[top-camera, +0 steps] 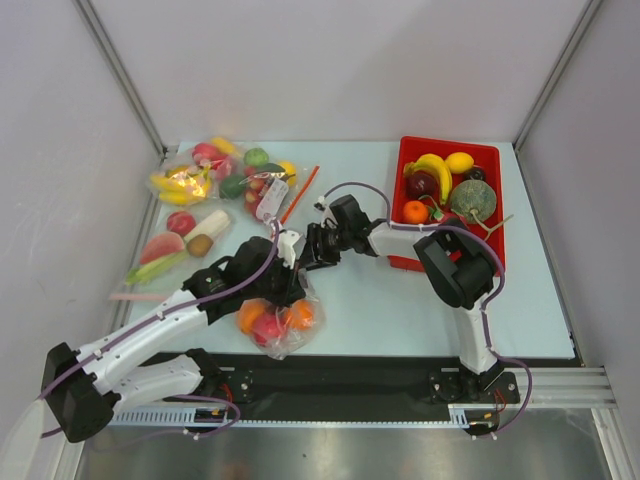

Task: Open the zip-top bag and remove the fake food

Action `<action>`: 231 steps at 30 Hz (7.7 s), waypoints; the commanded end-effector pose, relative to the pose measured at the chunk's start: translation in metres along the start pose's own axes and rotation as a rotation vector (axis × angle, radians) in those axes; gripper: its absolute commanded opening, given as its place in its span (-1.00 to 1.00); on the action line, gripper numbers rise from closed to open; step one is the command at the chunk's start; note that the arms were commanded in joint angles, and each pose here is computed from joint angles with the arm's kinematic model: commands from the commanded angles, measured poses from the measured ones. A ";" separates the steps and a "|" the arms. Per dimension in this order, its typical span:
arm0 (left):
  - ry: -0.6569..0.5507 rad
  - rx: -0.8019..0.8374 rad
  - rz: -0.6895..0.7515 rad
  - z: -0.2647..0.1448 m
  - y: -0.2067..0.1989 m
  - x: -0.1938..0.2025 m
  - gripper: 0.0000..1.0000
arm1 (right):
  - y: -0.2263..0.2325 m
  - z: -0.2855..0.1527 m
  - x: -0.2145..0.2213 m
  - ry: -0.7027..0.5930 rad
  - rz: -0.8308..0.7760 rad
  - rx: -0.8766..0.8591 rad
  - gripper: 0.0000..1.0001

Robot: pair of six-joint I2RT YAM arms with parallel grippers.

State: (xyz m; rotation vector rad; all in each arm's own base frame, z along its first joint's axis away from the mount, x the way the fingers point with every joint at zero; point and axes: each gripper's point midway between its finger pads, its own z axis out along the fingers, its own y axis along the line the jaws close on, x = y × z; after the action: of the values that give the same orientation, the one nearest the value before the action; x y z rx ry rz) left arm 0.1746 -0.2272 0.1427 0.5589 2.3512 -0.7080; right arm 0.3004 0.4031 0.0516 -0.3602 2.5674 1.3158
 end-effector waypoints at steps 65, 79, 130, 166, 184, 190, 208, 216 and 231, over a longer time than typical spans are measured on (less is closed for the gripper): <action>-0.626 0.389 0.342 -0.083 -0.059 -0.153 0.67 | 0.181 -0.232 0.033 -0.009 -0.839 -0.564 -1.00; -0.540 0.648 0.403 -0.085 -0.091 -0.139 0.49 | 0.174 -0.234 0.049 0.052 -0.840 -0.551 -1.00; -0.445 0.720 0.385 -0.057 -0.097 -0.128 0.29 | 0.178 -0.227 0.056 0.088 -0.844 -0.529 -1.00; -0.405 0.745 0.412 -0.063 -0.100 -0.104 -1.00 | 0.156 -0.233 0.028 -0.032 -0.816 -0.415 -1.00; -0.378 0.685 0.417 -0.065 -0.092 -0.097 -0.99 | 0.144 -0.247 -0.008 -0.221 -0.807 -0.238 -1.00; -0.372 0.670 0.422 -0.067 -0.090 -0.095 -0.99 | 0.135 -0.249 -0.018 -0.262 -0.791 -0.181 -1.00; -0.356 0.652 0.420 -0.063 -0.086 -0.090 -0.99 | 0.108 -0.248 -0.051 -0.373 -0.716 0.013 -1.00; -0.353 0.649 0.422 -0.062 -0.086 -0.089 -0.99 | 0.078 -0.241 -0.076 -0.410 -0.642 0.160 -1.00; -0.349 0.639 0.426 -0.062 -0.084 -0.088 -0.99 | 0.052 -0.237 -0.119 -0.503 -0.582 0.314 -1.00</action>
State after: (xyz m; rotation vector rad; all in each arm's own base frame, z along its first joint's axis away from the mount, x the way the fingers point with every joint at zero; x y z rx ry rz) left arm 0.1920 -0.2701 0.2487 0.9699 1.6984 -1.1388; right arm 0.3110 0.2771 0.2406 -0.7248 2.0826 0.9312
